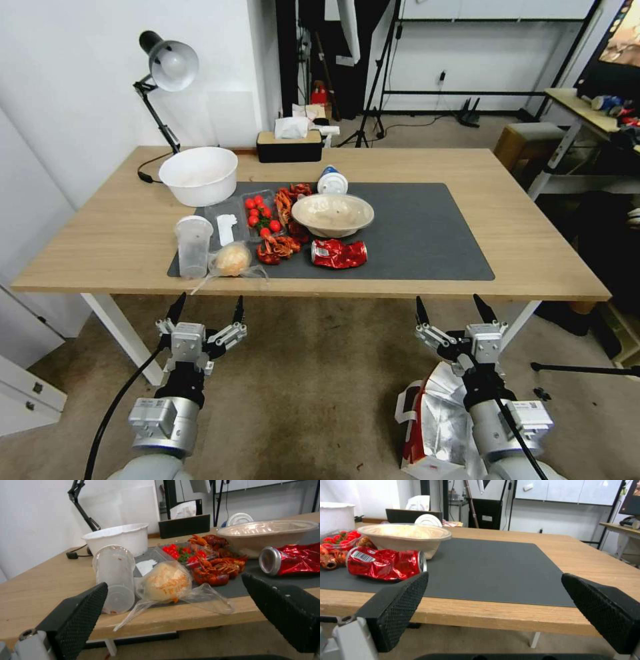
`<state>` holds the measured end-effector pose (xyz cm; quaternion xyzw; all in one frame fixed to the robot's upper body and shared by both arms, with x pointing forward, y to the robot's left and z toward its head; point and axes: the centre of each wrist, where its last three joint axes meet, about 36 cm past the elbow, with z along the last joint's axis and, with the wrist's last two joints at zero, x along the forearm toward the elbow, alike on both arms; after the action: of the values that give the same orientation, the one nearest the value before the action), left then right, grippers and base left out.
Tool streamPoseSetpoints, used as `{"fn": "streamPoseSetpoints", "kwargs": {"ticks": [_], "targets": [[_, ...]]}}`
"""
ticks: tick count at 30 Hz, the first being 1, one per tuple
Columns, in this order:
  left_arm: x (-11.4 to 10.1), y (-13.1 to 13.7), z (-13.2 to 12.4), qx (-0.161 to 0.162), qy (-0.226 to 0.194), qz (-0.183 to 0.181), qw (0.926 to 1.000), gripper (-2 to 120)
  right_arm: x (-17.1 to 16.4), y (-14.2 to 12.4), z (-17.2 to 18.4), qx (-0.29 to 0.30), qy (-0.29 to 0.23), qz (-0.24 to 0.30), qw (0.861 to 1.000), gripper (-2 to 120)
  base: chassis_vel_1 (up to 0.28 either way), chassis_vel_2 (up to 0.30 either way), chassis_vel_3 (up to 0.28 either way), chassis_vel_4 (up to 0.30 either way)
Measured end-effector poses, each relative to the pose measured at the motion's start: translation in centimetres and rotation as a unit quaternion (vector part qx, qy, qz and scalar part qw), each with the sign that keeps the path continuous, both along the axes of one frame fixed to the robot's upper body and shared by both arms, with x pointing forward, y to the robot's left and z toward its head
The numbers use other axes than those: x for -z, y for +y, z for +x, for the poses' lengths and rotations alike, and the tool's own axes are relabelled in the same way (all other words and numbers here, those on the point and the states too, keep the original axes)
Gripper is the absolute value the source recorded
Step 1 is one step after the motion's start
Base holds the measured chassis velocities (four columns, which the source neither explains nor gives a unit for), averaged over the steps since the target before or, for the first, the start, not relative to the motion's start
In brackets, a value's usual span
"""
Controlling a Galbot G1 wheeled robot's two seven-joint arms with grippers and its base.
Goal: Pick up the food delivery bag from the floor and place it on the table.
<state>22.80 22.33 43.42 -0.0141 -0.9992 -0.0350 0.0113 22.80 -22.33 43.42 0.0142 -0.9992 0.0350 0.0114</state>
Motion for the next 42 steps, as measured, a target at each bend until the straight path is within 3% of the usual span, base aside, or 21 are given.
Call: {"fn": "streamPoseSetpoints", "kwargs": {"ticks": [7, 10, 16, 42], "targets": [[0.0, 0.4, 1.0, -0.003, -0.015, -0.005, 0.9999, 100, -0.2, -0.7, 0.2, 0.008, -0.004, -0.003, 1.000, 100, 0.000, 0.000, 0.000, 0.000], [-0.2, 1.9, 4.3, -0.016, -0.070, -0.023, 0.9972, 100, -2.1, -4.4, 1.1, 0.051, -0.031, -0.023, 0.998, 100, 0.000, 0.000, 0.000, 0.000], [0.6, 2.1, 4.4, -0.010, -0.070, -0.035, 0.9969, 100, -1.8, -4.6, 1.5, 0.039, -0.023, 0.002, 0.999, 100, 0.000, 0.000, 0.000, 0.000], [1.0, 1.6, 3.8, -0.001, -0.071, -0.035, 0.9969, 100, -2.7, -4.2, 1.8, 0.018, -0.035, 0.022, 0.999, 100, 0.000, 0.000, 0.000, 0.000]]}}
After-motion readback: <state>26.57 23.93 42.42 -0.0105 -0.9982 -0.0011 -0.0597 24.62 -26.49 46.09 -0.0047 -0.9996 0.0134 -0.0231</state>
